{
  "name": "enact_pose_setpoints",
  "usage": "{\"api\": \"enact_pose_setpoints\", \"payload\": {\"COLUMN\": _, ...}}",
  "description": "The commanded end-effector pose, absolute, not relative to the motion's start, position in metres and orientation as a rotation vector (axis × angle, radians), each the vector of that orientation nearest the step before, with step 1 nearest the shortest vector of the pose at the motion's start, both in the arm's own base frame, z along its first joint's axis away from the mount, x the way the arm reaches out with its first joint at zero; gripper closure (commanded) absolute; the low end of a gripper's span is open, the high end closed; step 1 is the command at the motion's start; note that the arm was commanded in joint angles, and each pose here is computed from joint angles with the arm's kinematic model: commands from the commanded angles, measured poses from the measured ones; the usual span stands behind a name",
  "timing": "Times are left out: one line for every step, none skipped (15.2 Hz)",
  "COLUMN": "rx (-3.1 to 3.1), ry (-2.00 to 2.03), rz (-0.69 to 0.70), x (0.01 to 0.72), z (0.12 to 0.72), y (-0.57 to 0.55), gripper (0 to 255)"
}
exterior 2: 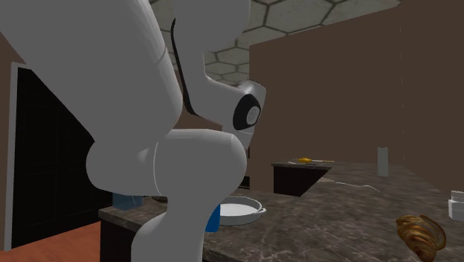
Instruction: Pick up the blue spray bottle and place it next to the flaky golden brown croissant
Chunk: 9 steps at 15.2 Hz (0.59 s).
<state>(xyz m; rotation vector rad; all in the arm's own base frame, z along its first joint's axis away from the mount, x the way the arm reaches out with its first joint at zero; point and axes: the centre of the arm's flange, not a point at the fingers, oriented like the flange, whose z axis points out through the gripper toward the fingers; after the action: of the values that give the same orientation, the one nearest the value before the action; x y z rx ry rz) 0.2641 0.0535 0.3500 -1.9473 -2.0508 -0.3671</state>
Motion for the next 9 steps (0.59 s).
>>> {"api": "enact_pose_setpoints", "payload": {"rx": -1.947, "ry": -2.051, "rz": -0.366, "x": 0.264, "z": 0.358, "y": 0.054, "gripper": 255}}
{"api": "enact_pose_setpoints", "payload": {"rx": -1.947, "ry": -2.051, "rz": -0.366, "x": 0.264, "z": 0.363, "y": 0.054, "gripper": 255}}
{"api": "enact_pose_setpoints", "payload": {"rx": -1.947, "ry": -2.051, "rz": -0.366, "x": 0.264, "z": 0.369, "y": 0.054, "gripper": 255}}
{"api": "enact_pose_setpoints", "payload": {"rx": -1.947, "ry": -2.051, "rz": -0.366, "x": 0.264, "z": 0.374, "y": 0.054, "gripper": 255}}
{"api": "enact_pose_setpoints", "payload": {"rx": -1.947, "ry": -2.051, "rz": -0.366, "x": 0.264, "z": 0.379, "y": 0.054, "gripper": 255}}
{"api": "enact_pose_setpoints", "payload": {"rx": -1.947, "ry": -2.051, "rz": -0.366, "x": 0.264, "z": 0.385, "y": 0.054, "gripper": 255}}
{"api": "enact_pose_setpoints", "payload": {"rx": -1.947, "ry": -2.051, "rz": -0.366, "x": 0.264, "z": 0.390, "y": 0.054, "gripper": 255}}
{"api": "enact_pose_setpoints", "payload": {"rx": -1.947, "ry": -2.051, "rz": -0.366, "x": 0.264, "z": 0.395, "y": 0.054, "gripper": 255}}
{"api": "enact_pose_setpoints", "payload": {"rx": -1.947, "ry": -2.051, "rz": -0.366, "x": 0.264, "z": 0.400, "y": 0.054, "gripper": 255}}
